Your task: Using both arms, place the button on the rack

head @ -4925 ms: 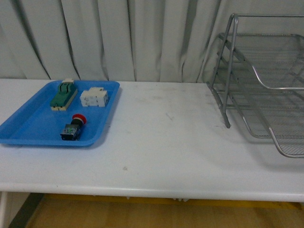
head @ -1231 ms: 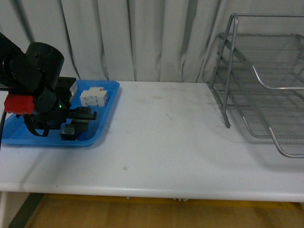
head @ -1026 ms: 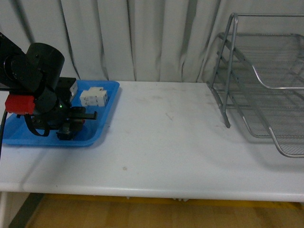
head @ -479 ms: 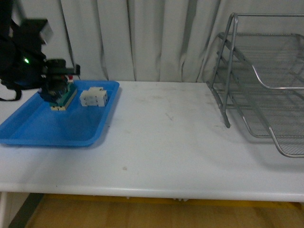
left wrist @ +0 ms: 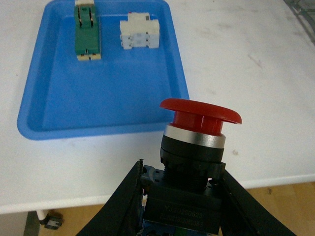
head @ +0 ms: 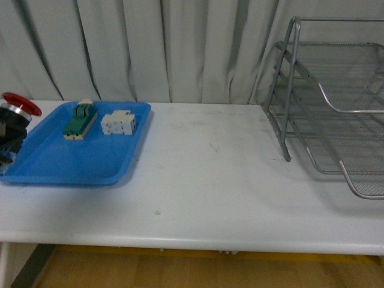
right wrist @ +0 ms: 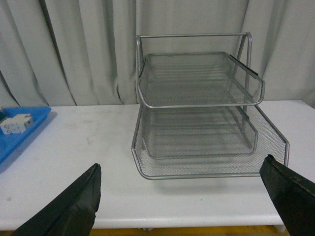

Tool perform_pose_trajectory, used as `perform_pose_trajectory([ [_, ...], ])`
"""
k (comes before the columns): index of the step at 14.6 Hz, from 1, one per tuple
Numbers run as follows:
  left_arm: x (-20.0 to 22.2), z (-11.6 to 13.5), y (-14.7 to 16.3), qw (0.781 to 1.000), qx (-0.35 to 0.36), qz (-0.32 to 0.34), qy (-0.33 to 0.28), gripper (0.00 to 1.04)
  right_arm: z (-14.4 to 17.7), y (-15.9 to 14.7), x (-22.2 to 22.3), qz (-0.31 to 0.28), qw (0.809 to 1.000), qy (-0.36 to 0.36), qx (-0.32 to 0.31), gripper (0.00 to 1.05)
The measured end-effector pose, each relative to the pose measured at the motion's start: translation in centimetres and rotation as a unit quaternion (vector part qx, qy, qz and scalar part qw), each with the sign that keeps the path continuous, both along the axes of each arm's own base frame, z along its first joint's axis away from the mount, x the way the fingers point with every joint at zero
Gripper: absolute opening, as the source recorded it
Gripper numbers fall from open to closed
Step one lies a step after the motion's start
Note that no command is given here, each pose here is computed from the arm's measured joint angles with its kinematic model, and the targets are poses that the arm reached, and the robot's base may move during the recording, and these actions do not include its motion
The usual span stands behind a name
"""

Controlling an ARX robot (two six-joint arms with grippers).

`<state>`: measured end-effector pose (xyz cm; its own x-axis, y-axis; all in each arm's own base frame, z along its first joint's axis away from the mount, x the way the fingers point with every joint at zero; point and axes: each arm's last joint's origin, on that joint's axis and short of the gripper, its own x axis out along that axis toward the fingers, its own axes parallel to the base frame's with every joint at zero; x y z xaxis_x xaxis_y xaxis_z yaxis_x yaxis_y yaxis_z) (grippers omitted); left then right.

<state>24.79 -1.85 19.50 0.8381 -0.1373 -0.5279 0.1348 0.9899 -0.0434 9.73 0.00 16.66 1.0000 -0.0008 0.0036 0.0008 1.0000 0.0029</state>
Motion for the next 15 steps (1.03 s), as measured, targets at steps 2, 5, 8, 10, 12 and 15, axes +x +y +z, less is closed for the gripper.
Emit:
perform_pose_trajectory([
  [2,-0.8,-0.4,0.9,1.000,-0.004,0.012,-0.001,0.36,0.0,0.0,0.0,0.000,1.000,0.000,0.000,0.98],
  [5,-1.5,-1.7,1.2,1.000,-0.012,0.024,0.015,0.36,0.0,0.0,0.0,0.001,1.000,-0.001,0.000,0.98],
  [8,-1.4,-1.7,1.1,1.000,-0.014,0.020,0.009,0.36,0.0,0.0,0.0,0.000,1.000,0.000,0.000,0.98],
  [10,-1.3,-1.8,1.1,1.000,-0.014,0.020,0.007,0.36,0.0,0.0,0.0,0.000,1.000,0.000,0.000,0.98],
  [12,-1.3,-1.9,0.7,1.000,-0.017,0.013,0.011,0.36,0.0,0.0,0.0,0.000,1.000,0.000,0.000,0.98],
  [15,1.8,1.8,-5.2,0.997,-0.002,-0.067,-0.025,0.36,0.0,0.0,0.0,0.000,1.000,0.000,0.000,0.98],
])
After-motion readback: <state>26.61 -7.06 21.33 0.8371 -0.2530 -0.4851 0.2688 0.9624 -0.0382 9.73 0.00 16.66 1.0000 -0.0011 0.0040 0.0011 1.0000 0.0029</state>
